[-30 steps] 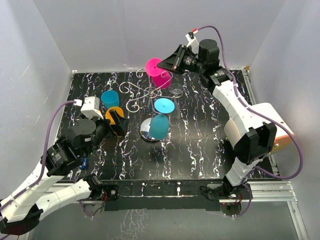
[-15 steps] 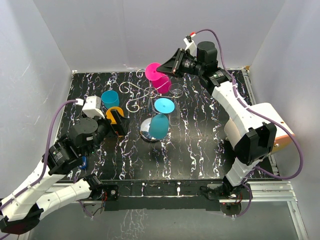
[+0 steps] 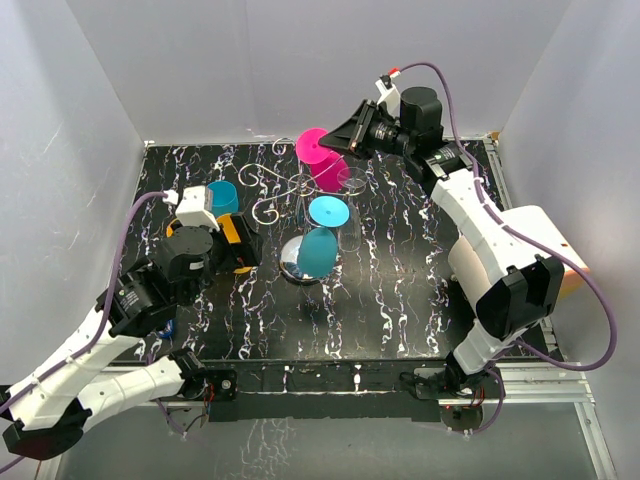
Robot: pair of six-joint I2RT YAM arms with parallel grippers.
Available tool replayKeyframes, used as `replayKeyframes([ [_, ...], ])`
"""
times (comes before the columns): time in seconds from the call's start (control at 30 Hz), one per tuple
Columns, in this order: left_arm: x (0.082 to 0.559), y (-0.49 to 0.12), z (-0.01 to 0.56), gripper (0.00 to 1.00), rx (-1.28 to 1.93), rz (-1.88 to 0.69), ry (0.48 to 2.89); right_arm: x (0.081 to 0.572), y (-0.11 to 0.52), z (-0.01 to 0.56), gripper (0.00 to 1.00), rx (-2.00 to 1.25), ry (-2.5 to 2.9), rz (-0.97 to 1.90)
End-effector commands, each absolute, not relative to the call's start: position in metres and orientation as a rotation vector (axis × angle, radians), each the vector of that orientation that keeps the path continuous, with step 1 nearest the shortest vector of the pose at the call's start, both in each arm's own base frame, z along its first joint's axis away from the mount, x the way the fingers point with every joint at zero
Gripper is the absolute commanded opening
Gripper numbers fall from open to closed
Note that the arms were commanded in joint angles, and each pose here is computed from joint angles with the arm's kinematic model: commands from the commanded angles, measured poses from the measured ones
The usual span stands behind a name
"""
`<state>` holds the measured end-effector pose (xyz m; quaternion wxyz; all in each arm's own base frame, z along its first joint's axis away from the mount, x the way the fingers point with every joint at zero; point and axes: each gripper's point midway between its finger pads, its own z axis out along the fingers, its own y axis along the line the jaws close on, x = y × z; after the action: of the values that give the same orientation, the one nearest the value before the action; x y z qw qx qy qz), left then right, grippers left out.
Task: Place the wine glass upside down on the wine glass rack
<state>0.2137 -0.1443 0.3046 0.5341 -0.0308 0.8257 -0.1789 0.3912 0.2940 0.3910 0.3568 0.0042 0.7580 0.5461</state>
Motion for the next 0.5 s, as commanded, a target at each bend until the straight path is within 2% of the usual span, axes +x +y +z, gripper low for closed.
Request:
replayKeyframes([
  [0.0,0.213,-0.139,0.310,0.93,-0.106,-0.426,1.957,0.378,0.286,0.424,0.00,-0.023,1.867,1.387],
  [0.47,0.211,-0.135,0.306,0.93,-0.112,-0.412,1.966,0.389,0.264,0.416,0.00,0.094,1.882,1.258],
])
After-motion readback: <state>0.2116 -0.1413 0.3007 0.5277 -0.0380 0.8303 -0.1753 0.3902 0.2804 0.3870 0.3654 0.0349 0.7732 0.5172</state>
